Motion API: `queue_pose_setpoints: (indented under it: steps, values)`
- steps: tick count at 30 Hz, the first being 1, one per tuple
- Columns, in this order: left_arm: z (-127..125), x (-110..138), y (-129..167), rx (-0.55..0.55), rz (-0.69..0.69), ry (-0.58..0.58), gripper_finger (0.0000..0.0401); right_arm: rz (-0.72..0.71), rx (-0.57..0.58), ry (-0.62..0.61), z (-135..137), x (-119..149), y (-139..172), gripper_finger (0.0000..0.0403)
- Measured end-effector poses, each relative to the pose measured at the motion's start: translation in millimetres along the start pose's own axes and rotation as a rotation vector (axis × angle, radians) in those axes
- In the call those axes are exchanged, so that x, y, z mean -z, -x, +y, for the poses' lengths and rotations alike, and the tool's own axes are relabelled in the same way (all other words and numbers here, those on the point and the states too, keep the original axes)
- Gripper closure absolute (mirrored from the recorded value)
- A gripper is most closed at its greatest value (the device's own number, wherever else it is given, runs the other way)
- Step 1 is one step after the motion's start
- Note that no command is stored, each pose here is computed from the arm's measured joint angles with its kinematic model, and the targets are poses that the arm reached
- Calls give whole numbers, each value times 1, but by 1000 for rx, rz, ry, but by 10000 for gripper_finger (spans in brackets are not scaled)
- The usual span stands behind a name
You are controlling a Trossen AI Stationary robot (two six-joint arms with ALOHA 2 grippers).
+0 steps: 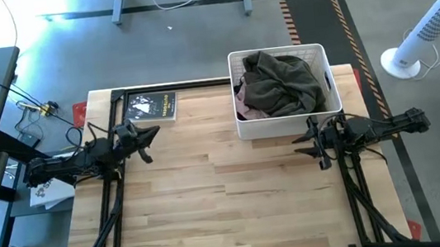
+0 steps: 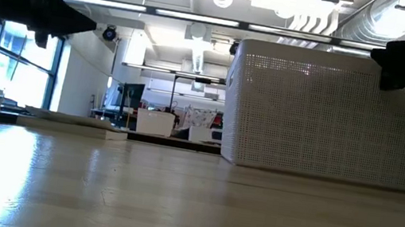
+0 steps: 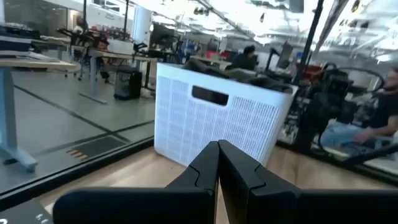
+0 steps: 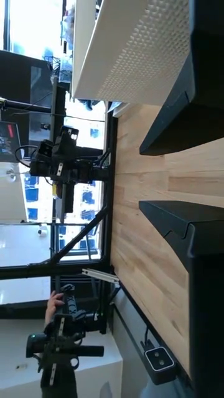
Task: Sort clothes
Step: Return to Home Position
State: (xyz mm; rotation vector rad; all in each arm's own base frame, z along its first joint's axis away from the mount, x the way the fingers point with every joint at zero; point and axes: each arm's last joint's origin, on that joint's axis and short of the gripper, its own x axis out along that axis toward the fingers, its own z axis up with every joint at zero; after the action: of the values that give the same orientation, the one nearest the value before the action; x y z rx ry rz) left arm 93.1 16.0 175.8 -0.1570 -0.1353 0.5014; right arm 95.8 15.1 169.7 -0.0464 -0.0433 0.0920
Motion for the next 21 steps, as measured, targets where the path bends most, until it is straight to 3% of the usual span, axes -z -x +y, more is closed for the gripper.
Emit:
queue_pose_setpoints:
  steps: [21]
  values:
    - [5,-1,-2,-53,-11,12,394,6,0,1,0,0,0,279]
